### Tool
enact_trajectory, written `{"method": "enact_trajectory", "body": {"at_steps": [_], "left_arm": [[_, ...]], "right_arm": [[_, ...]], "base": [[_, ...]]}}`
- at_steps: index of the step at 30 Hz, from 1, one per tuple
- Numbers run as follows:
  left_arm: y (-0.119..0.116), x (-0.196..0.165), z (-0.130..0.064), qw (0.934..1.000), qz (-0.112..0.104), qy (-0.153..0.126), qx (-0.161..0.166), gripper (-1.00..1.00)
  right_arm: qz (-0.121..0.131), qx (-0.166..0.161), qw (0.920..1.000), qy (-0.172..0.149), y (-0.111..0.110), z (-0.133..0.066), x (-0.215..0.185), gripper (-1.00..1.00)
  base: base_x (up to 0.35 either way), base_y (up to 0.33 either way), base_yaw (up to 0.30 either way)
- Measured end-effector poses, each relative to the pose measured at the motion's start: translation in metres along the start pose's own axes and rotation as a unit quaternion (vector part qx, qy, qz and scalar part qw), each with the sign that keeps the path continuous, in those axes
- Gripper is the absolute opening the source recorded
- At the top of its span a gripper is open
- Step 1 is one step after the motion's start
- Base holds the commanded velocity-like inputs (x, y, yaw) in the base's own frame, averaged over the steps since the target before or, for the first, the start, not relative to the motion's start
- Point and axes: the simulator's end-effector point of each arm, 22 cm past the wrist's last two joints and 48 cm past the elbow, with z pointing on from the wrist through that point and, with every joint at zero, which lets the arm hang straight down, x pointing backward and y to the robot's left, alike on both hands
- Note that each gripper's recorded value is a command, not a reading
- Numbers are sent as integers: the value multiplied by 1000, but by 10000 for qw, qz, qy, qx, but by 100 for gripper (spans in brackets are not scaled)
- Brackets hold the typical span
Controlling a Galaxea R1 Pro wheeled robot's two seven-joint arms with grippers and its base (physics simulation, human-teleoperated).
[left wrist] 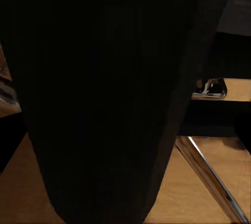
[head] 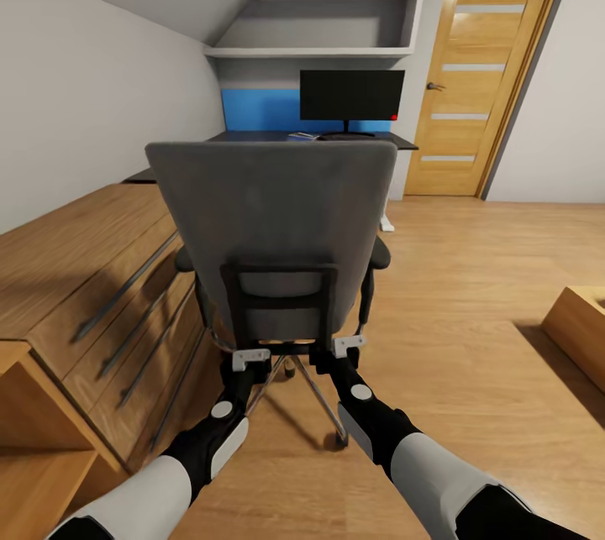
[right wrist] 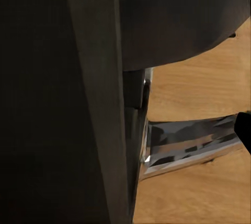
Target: In the bedroom, organize the workspace by keeping the computer under the desk, ensuring the monitor is on the desk, placing the keyboard on the desk next to the monitor, placing the mouse on the desk next to the keyboard, moving the folder from the swivel chair onto the desk next to the mouse, stacking the notebook on top of the folder with the pen on top of the notebook, and positioning the swivel chair next to the desk.
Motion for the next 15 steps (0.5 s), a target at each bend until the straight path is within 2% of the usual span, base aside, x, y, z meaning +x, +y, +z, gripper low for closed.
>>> {"method": "enact_trajectory", "body": {"at_steps": [13, 15], "left_arm": [[-1, 0, 0, 10000, -13, 3, 11, 100], [1, 0, 0, 10000, -45, -1, -11, 100]], "right_arm": [[-4, -11, 10000, -73, 1, 0, -3, 100], [-13, -19, 10000, -72, 1, 0, -4, 100]], "base": [[306, 0, 0], [273, 0, -109]]}}
